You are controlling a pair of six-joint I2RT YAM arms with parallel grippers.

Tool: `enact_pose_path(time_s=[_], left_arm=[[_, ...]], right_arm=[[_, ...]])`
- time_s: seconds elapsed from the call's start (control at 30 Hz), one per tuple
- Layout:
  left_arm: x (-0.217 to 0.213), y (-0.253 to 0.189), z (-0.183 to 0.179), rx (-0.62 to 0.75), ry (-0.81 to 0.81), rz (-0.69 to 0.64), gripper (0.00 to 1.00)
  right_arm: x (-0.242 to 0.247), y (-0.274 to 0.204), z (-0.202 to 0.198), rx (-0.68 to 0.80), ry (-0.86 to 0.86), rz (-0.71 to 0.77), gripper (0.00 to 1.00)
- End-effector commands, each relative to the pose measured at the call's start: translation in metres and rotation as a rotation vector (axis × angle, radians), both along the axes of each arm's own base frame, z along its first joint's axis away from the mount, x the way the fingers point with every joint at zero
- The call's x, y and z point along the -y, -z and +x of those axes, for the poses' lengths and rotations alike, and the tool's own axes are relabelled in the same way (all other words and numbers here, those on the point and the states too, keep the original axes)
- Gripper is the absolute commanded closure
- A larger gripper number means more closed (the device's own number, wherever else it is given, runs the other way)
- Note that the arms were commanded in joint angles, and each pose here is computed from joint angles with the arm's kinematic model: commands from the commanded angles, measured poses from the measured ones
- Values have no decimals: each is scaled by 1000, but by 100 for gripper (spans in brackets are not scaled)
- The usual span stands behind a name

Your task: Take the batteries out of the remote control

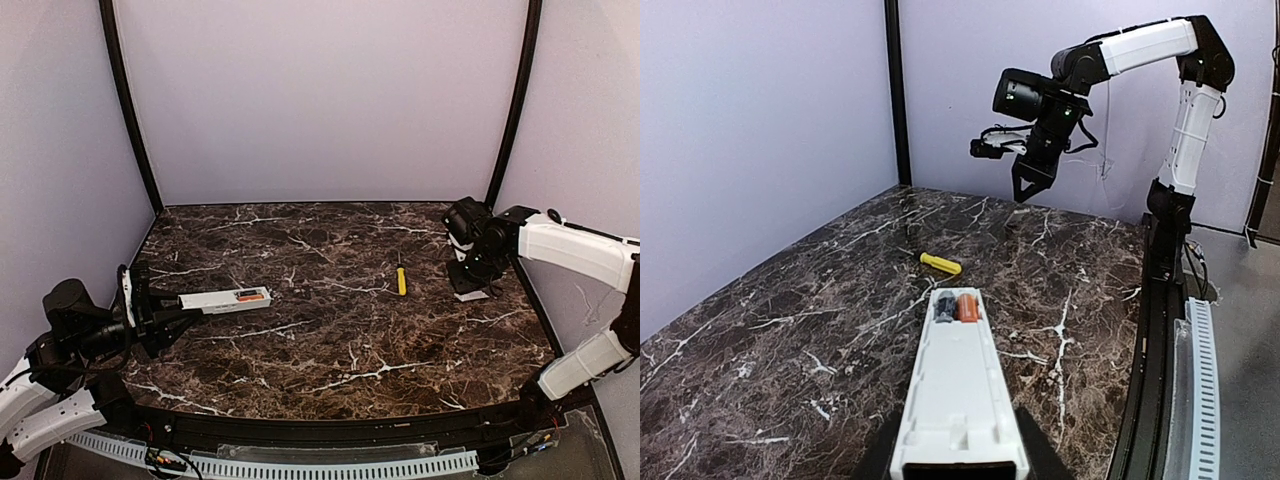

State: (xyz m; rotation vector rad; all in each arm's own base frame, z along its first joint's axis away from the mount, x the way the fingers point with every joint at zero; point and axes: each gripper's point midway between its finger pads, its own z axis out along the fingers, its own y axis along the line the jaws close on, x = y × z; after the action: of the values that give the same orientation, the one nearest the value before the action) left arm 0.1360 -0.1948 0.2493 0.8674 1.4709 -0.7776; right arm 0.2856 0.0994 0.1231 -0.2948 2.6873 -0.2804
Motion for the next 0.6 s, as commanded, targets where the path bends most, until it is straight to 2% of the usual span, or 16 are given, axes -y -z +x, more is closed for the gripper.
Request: enact_pose_path(time_s=[0.0, 0.13, 0.3, 0.4, 0.57], left_arm=[[1, 0, 2, -2, -3, -15, 100], [2, 0, 2, 0, -1, -17, 100], [3, -1, 1, 3, 9, -23, 100], [6, -1, 2, 3, 13, -24, 100], [15, -12, 4, 30, 45, -77, 100]], right_arm=[[-6, 0, -9, -36, -6, 64, 82], [-15, -8, -9, -30, -16, 120, 68], [-40, -24, -13, -30, -59, 273, 59], [-71, -42, -18, -33, -119, 462, 49], [-135, -94, -38, -26, -262, 922, 38]])
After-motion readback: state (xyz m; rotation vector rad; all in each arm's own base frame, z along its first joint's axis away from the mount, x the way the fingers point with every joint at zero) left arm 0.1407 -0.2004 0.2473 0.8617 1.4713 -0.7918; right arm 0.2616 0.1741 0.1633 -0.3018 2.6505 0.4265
